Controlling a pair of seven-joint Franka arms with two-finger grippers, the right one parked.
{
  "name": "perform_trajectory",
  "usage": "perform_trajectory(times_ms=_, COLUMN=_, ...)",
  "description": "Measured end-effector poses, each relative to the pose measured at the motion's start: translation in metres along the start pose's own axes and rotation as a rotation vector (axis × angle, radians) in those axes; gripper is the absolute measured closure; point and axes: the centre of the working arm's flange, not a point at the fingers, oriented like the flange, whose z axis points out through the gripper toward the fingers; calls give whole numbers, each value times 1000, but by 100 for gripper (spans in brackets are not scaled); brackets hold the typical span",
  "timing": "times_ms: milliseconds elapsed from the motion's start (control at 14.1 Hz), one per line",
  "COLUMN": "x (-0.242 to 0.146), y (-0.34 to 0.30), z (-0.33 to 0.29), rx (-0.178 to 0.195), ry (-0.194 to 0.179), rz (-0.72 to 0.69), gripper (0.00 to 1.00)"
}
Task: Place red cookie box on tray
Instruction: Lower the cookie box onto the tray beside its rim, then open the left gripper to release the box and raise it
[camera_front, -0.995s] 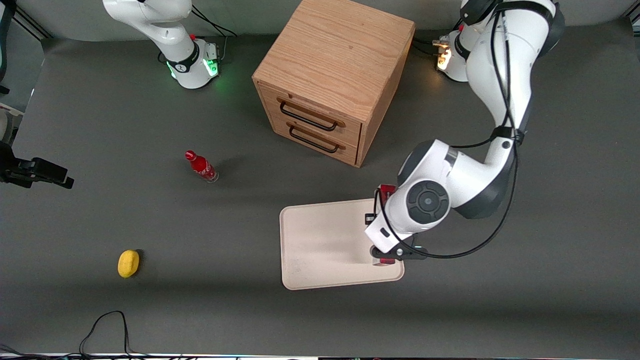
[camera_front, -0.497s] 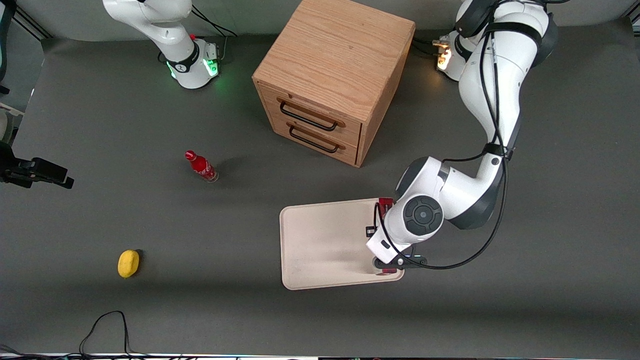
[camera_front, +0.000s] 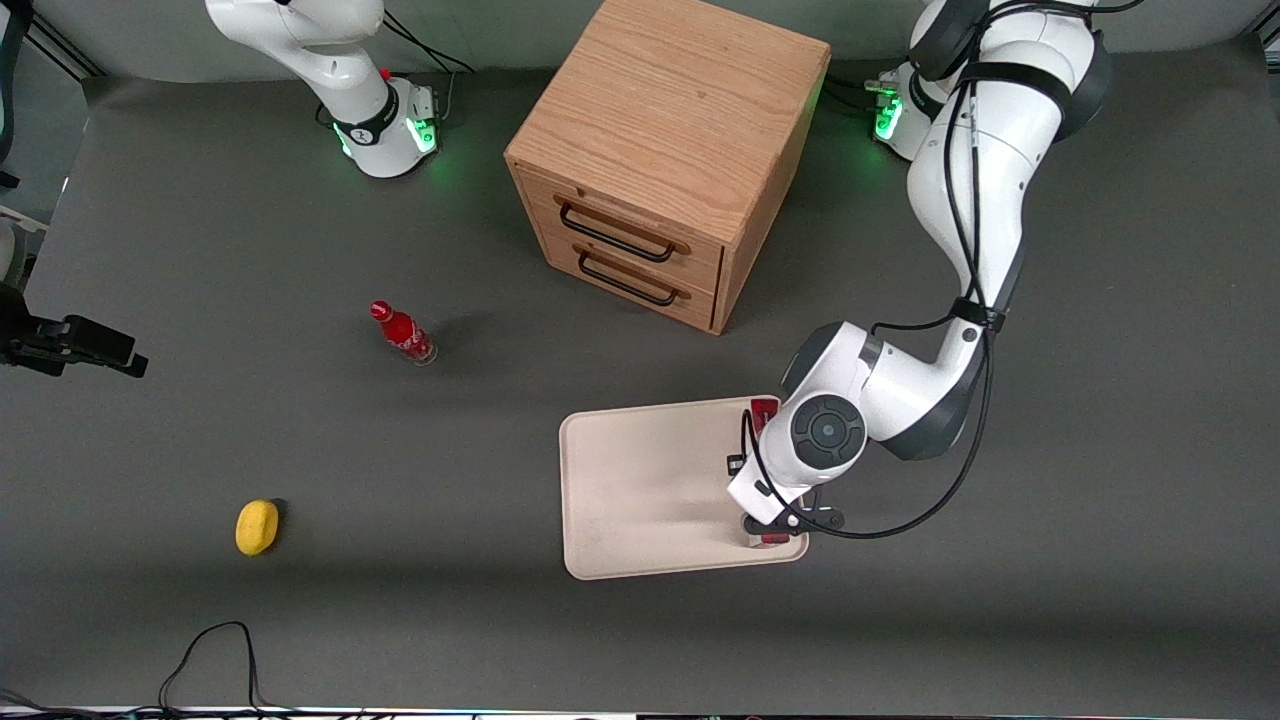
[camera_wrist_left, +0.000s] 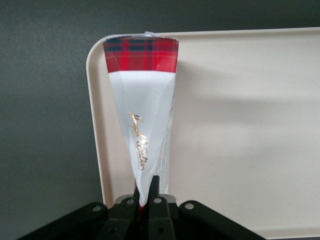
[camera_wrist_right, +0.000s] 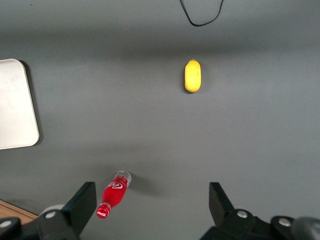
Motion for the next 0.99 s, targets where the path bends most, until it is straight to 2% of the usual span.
perform_trajectory(times_ms=355, x=-1, y=0, z=2, rx=4, ry=-1, rz=-2, gripper=97)
perform_trajectory(times_ms=426, x=-1, y=0, z=2, rx=5, ry=-1, rz=-1, gripper=92)
perform_trajectory(times_ms=995, x=5, y=-8, z=-13, rx=2, ry=20, rz=-13, gripper=6)
